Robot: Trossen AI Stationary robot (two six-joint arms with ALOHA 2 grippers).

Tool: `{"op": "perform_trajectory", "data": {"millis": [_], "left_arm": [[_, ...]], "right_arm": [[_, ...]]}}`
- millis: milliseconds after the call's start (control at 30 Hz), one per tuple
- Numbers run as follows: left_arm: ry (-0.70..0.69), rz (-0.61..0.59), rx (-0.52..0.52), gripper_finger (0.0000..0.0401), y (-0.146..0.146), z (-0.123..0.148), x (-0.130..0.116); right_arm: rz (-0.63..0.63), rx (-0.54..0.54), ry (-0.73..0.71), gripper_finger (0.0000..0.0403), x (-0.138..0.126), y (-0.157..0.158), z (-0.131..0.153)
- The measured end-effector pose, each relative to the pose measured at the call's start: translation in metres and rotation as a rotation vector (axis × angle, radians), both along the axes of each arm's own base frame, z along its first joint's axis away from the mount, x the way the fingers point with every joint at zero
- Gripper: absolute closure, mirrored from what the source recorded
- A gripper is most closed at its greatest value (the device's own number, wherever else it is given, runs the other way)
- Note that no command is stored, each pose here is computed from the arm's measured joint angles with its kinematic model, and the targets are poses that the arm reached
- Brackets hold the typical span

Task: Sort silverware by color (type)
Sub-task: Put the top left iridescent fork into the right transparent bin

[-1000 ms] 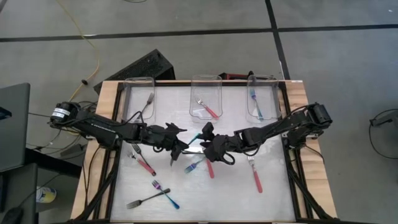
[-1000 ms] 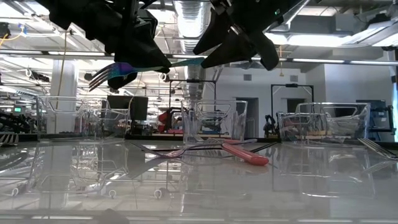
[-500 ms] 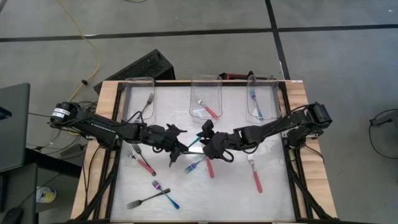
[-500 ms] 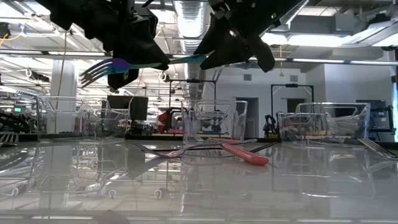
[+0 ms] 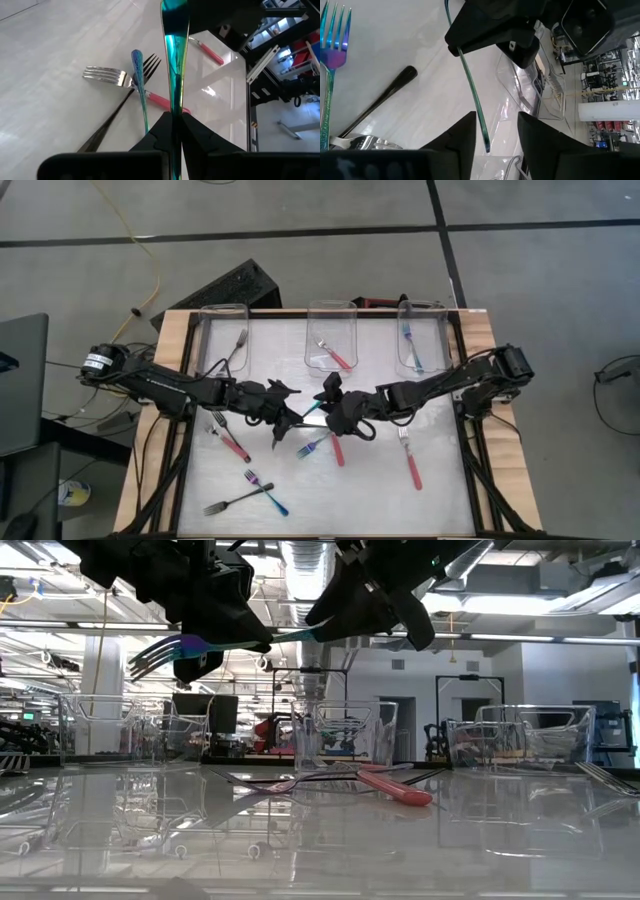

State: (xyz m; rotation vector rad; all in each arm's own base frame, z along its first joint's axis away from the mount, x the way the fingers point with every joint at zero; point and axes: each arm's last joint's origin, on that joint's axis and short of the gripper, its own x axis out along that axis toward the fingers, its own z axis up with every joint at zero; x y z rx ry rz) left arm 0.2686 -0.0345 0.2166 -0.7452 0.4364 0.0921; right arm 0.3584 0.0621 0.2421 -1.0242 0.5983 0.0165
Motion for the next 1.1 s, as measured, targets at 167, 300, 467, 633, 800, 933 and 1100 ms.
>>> {"op": "perform_trajectory", "data": {"millis": [167,300,467,633,800,933,1100], "left_arm": [[-0.001,-0.003,0.011,0.0395,0.000,0.000,0.000],[-0.001,0.004,0.014,0.0395,0.000,0.000,0.000],[-0.002,0.009,0.022,0.0393,0.000,0.000,0.000],[-0.033,0.002,0.056,0.0356,0.000,0.003,0.001],[-0.050,0.021,0.062,0.0297,0.002,0.005,0.001],[-0.132,0.043,0.113,0.0263,0.013,0.020,-0.002],[-0.209,0.134,0.188,0.0251,0.034,0.041,-0.014]], "right_arm": [[0.022,0.016,0.006,0.0278,0.000,-0.001,0.000],[0.036,0.025,0.011,0.0331,0.000,0.000,-0.001],[0.032,0.059,0.034,0.0384,-0.001,0.000,-0.004],[-0.025,0.209,0.031,0.0384,-0.003,0.001,-0.006],[-0.104,0.315,0.080,0.0384,-0.014,0.001,-0.004],[-0.191,0.440,0.130,0.0384,-0.030,-0.008,0.007],[-0.327,0.548,0.120,0.0384,-0.064,-0.027,0.037]]}}
